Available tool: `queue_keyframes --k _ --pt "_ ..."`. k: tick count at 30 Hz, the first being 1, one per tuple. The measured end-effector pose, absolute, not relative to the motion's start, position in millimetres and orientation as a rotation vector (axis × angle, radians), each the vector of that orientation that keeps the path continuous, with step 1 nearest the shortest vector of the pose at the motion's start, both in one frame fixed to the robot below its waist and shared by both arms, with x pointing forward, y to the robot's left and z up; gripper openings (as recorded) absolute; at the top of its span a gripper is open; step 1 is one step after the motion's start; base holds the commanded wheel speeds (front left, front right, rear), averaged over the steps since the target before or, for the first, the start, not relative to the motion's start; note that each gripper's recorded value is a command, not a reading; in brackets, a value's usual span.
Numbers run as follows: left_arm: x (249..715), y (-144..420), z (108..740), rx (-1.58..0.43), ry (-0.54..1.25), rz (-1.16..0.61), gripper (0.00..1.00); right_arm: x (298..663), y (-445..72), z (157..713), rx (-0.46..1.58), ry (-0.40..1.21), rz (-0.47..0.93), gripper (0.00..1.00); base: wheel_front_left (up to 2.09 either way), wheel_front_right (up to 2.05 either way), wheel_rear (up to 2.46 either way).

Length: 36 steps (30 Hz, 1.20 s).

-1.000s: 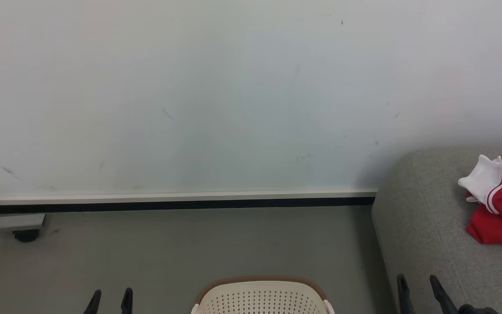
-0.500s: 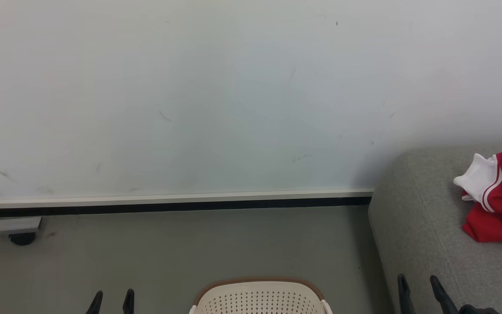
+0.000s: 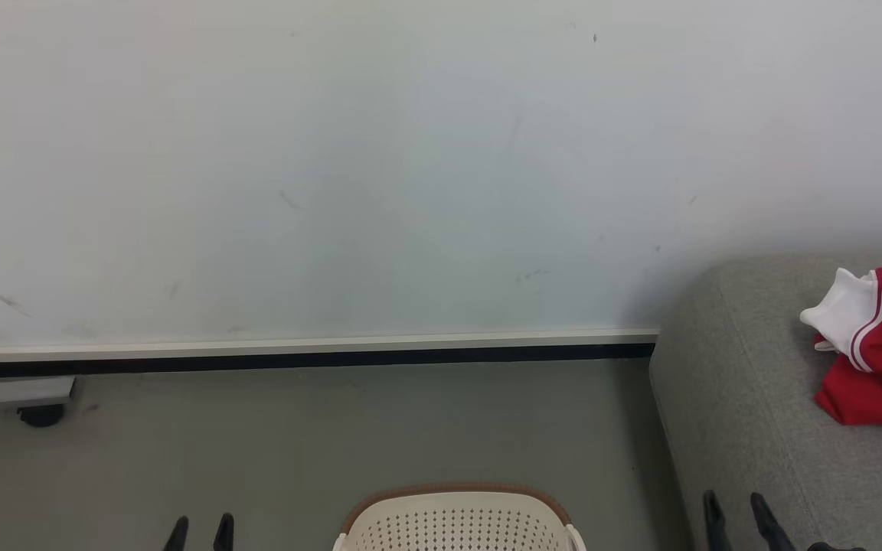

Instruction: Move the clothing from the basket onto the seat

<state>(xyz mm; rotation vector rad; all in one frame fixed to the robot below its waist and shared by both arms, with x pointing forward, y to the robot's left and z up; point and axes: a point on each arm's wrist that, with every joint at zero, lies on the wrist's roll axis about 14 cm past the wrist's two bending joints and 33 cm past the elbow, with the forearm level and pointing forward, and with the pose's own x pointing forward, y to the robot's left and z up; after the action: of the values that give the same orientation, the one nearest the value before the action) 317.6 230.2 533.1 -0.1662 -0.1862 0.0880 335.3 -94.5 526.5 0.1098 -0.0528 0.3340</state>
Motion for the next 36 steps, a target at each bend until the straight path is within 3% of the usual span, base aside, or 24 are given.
queue_keyframes --k 6,36 --pt "313 226 509 -0.194 -0.107 0.095 0.0 331 -97 505 0.118 0.016 0.325 0.0 0.0 0.0 0.0" --pt "329 239 495 -0.702 -0.033 0.164 0.0 354 -121 507 0.659 0.06 0.215 0.0 0.0 0.0 0.0"
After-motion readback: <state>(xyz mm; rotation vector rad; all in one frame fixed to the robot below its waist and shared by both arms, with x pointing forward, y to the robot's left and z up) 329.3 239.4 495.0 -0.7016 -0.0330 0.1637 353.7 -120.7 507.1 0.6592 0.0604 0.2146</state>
